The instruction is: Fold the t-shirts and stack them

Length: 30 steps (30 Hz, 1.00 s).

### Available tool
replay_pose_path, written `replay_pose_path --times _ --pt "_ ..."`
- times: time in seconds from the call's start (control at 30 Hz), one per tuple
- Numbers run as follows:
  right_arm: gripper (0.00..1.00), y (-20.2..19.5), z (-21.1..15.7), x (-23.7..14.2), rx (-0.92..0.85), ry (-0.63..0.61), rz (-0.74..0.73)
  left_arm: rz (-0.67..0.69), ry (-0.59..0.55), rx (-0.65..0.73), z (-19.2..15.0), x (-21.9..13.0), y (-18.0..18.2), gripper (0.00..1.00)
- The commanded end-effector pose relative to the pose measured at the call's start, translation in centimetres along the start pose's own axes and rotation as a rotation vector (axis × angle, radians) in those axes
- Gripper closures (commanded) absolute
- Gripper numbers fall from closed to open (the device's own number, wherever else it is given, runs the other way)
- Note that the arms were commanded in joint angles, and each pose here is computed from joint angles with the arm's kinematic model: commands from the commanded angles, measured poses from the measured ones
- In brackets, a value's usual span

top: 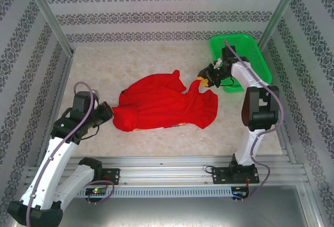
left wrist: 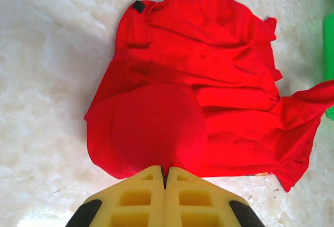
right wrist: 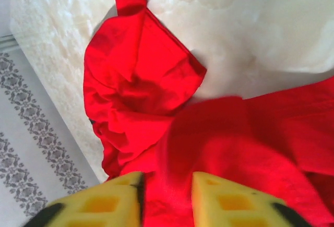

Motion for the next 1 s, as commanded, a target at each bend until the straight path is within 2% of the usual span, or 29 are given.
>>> replay_pose_path --times 0.0,0.13,0.3,0.37,0.57,0.77,0.97 --pt "0.51 4.1 -1.4 -4.0 -0.159 -0.095 0.039 -0.001 -0.025 -0.01 0.5 0.2 0.0 1.0" --pt "0.51 1.5 -5.5 -6.3 -0.213 -0.081 -0.067 -0.005 -0.008 -0.014 0.4 1.1 0.0 1.0" --pt "0.55 -5.6 -9.3 -4.0 -0.213 -0.002 -0.156 -0.024 -0.004 -0.011 0.8 1.6 -0.3 1.0" --pt "0.58 -7.7 -9.4 -2.4 -0.207 0.009 -0.168 -0.036 0.001 -0.003 0.9 1.8 -0.6 1.0" --pt "0.64 -9.6 -7.6 0.8 -0.138 0.033 -0.17 -0.048 0.006 0.009 1.0 1.8 -0.8 1.0" --pt "0.65 -10.5 -6.9 1.7 -0.077 0.042 -0.242 -0.042 0.002 0.003 0.7 1.5 -0.6 1.0" --pt "0.65 -10.5 -6.1 2.8 -0.065 0.042 -0.226 -0.036 -0.003 0.001 0.5 1.2 -0.3 1.0"
Point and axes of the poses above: each hand's point on the last joint's axis, 136 mm out from that joint toward the fingers, its own x axis out along the fingers, its own y axis along the line the jaws close on, z = x × y, the point moved 8 cm from there along -x, back along the fingers, and after that the axes turned 4 degrees about x, right-handed, at the moved point
